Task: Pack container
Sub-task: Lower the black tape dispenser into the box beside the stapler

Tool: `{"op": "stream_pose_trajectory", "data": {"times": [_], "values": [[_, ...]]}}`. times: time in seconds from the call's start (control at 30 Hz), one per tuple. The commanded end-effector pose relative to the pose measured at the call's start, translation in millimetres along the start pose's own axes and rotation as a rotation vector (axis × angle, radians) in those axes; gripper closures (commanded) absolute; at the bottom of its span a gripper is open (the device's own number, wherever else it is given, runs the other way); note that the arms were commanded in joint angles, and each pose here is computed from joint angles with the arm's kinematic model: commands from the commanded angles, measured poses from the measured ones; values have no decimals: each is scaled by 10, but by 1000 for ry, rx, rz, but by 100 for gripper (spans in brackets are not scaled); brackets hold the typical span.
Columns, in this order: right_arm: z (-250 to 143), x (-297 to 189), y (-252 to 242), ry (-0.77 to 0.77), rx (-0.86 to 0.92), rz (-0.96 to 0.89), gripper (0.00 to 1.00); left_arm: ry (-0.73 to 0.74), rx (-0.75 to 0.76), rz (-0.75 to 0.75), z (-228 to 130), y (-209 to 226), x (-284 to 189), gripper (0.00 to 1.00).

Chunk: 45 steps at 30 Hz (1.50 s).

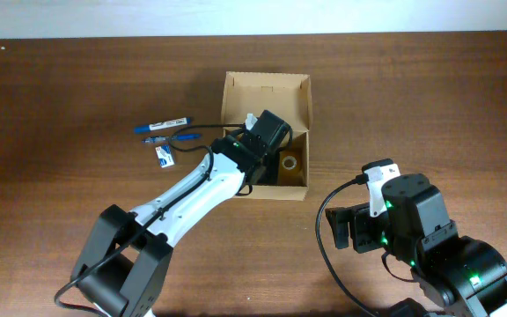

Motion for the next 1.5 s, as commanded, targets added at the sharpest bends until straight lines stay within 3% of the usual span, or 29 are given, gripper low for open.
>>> {"op": "stream_pose_trajectory", "data": {"times": [0.0,0.33,0.77,1.47], "values": [[-6,-7,-6,-6,-1,-7,1,-21,5,14,64,-12,-9,66],[-6,-7,-6,-6,-1,-7,1,10,3,-63,-4,-229,137,66],[-7,-7,-6,-6,-1,-6,1,76,-182,-6,-57,15,368,66],[-6,-7,-6,-6,0,-7,1,96,-91,-55,-136,-184,445,66]]}}
Point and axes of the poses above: each gripper's point midway between its finger pads, its own x axis out along the fingers, its own y axis along the line the jaws close on, z = x × y, the point moved 4 cm from there along -x, back along the fingers, and after that the axes turned 4 degrees about x, right-handed, at the moved point
